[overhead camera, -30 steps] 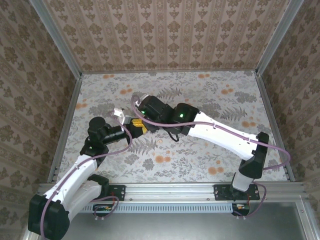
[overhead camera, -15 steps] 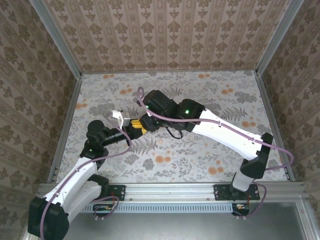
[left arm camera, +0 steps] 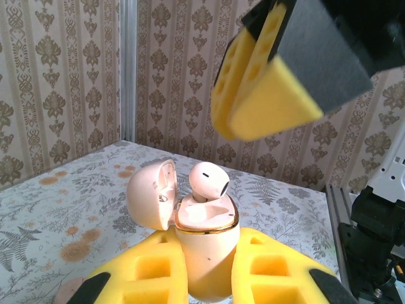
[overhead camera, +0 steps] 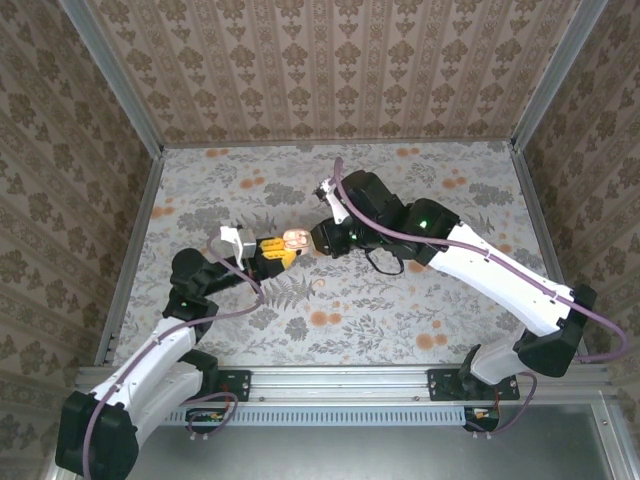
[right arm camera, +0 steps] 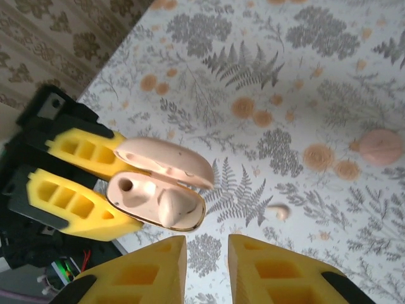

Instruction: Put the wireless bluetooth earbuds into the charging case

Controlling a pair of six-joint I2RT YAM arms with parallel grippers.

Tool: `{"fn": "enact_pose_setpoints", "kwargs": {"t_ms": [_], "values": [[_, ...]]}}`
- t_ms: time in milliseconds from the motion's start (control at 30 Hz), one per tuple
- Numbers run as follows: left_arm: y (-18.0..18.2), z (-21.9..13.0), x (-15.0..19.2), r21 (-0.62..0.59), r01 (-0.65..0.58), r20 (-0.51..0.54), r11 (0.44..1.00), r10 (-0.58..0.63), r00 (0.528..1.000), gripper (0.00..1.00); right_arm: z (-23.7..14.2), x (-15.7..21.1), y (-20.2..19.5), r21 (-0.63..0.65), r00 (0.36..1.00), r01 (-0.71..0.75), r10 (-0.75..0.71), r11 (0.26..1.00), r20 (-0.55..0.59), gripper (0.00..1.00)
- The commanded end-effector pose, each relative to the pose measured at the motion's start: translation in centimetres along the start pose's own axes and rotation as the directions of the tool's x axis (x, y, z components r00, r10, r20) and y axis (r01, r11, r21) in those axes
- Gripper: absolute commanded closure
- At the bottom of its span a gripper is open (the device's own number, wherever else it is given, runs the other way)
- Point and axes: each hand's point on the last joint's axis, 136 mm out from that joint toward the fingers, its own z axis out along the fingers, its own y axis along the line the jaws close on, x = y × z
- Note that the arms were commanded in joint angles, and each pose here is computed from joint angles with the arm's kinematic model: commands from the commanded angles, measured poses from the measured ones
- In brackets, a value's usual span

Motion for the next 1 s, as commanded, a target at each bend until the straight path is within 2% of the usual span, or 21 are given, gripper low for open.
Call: {"fn": "enact_pose_setpoints", "kwargs": {"t_ms": [0,400,633,833,967], "values": [[-1.3,-0.3,-1.2,0.036,-0.096,0.046,0.995,0.095,0.994,1.0,0.7,0.8,0.3,-0.023,1.0,-0.014,0.013,1.0,-0.024,0.77],[-2.2,0.1,-0.5,0.067,-0.135,0.026,0.989,0.133,0.991,1.0,2.2,0.0,0.9,-0.06,1.0,-0.017,0.017,0.998,-0.006,0.81],[-1.9,0.2,-0.4,0.053,-0.152,0.019,0.987,0.151,0.988,1.0,3.2,0.7,1.4,-0.094,0.998,-0.057,0.053,0.994,-0.041,0.82],[-1.7,0.2,-0.1,0.038,-0.158,0.01,0.987,0.158,0.987,1.0,2.4,0.7,1.6,-0.109,0.998,-0.067,0.065,0.992,-0.025,0.8],[-1.4,0.0,0.4,0.018,-0.18,-0.003,0.983,0.18,0.984,1.0,0.8,0.3,0.7,-0.089,0.996,-0.085,0.088,0.992,0.024,0.78]]}}
